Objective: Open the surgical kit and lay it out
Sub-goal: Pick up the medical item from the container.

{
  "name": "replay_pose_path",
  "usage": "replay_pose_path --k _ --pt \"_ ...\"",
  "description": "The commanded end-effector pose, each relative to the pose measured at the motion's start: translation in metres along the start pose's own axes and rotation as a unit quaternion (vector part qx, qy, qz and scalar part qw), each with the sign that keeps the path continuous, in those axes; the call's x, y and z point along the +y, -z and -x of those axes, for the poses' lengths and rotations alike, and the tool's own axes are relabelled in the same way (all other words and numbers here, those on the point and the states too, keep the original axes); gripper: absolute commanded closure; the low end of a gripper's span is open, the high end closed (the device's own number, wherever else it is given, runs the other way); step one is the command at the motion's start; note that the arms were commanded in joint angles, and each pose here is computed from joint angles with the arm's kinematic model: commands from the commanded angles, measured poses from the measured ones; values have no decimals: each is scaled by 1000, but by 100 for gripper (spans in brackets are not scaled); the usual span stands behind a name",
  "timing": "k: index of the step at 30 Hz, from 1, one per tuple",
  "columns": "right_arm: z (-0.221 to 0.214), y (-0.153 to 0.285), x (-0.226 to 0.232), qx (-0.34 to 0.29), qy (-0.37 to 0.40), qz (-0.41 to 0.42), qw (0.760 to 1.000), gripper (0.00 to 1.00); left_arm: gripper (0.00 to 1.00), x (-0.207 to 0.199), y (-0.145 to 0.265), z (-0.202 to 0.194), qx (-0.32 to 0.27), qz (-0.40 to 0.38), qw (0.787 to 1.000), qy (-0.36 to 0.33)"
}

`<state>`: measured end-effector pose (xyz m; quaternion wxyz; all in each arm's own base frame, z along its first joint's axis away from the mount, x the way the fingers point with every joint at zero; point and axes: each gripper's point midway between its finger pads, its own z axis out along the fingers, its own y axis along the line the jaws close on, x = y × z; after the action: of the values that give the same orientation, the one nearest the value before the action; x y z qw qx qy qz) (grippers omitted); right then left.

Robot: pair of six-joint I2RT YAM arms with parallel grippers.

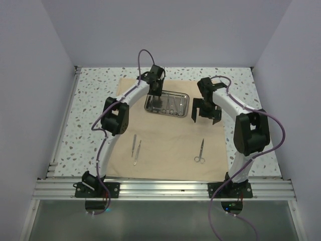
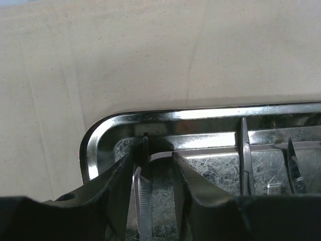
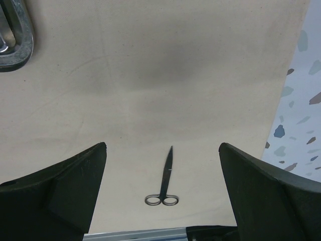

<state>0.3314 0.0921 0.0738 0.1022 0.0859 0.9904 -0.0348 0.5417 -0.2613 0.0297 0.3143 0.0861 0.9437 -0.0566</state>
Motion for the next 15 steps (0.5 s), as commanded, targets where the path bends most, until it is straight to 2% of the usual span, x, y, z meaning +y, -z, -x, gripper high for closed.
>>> replay_pose_path --k 1,10,15 --pt "9 11 1 -16 5 4 1000 2 62 13 -10 -10 20 36 999 -13" --pt "11 13 -3 -23 -4 9 1000 1 77 32 -33 -61 94 73 993 -19" --pt "11 14 -3 -23 -6 12 1000 1 88 30 -37 -84 121 60 991 -21"
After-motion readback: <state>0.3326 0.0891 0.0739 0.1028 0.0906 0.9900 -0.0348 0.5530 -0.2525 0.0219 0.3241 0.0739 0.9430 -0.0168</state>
